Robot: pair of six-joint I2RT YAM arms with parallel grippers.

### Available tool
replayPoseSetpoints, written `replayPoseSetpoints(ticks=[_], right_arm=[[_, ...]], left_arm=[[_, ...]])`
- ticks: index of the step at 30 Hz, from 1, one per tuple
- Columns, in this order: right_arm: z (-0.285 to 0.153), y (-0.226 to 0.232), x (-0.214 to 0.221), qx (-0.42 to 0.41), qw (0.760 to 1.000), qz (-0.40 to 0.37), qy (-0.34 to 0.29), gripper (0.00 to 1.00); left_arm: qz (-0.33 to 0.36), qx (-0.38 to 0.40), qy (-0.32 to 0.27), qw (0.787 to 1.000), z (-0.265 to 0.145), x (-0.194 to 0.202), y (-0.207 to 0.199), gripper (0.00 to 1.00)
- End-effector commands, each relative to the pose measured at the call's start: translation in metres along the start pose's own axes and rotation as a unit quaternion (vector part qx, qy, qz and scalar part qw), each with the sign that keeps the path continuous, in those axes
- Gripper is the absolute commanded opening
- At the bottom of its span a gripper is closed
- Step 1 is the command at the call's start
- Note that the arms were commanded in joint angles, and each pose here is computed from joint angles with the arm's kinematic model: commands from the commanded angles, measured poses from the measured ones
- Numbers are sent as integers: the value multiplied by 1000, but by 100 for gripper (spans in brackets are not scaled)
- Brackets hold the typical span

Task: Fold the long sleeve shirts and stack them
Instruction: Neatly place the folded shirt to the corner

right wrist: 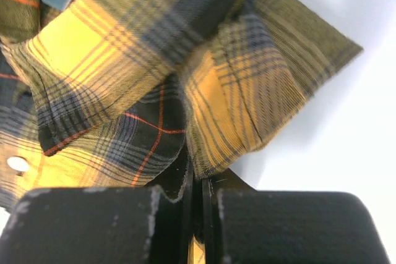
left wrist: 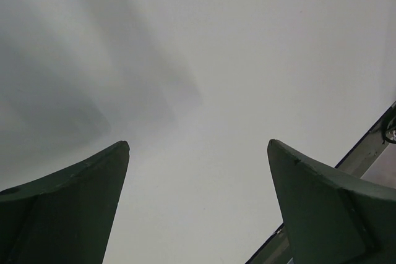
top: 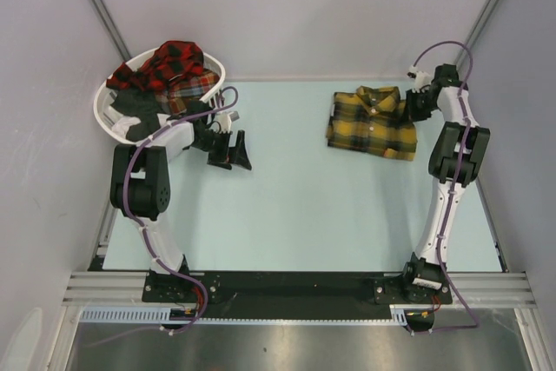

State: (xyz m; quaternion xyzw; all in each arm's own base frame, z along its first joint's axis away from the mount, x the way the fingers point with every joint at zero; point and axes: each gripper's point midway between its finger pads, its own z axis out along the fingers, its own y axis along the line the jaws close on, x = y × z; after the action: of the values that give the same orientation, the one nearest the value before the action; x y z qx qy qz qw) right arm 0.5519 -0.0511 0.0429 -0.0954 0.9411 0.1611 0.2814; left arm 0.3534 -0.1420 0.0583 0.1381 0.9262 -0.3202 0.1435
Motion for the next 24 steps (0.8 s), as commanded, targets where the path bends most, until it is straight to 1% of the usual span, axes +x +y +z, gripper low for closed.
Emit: replayPoseSetpoints(ticks=[1,6,11,13,20,24], right_arm=[[-27,-52,1,64,996,-66,8,0],[-37,-99,-3,114,990,-84,2,0],[-49,-137,-21,173,978,-109,-31,0],[-53,-149,-24,193,974,-117,-35,0],[-66,-177,-50,245,951,-168,-85,0],[-69,-182,-61,257,947,-168,-98,0]], left_arm=[[33,3,-12,999,-10,-8,-10,100],[28,-2,-7,1000,-9,-4,-8,99],[31,-13,-6,999,-8,-9,-4,99],[31,-13,-4,999,-8,-10,-3,99],[30,-15,3,999,-6,-9,0,99],[30,-15,2,999,-6,-10,1,99]])
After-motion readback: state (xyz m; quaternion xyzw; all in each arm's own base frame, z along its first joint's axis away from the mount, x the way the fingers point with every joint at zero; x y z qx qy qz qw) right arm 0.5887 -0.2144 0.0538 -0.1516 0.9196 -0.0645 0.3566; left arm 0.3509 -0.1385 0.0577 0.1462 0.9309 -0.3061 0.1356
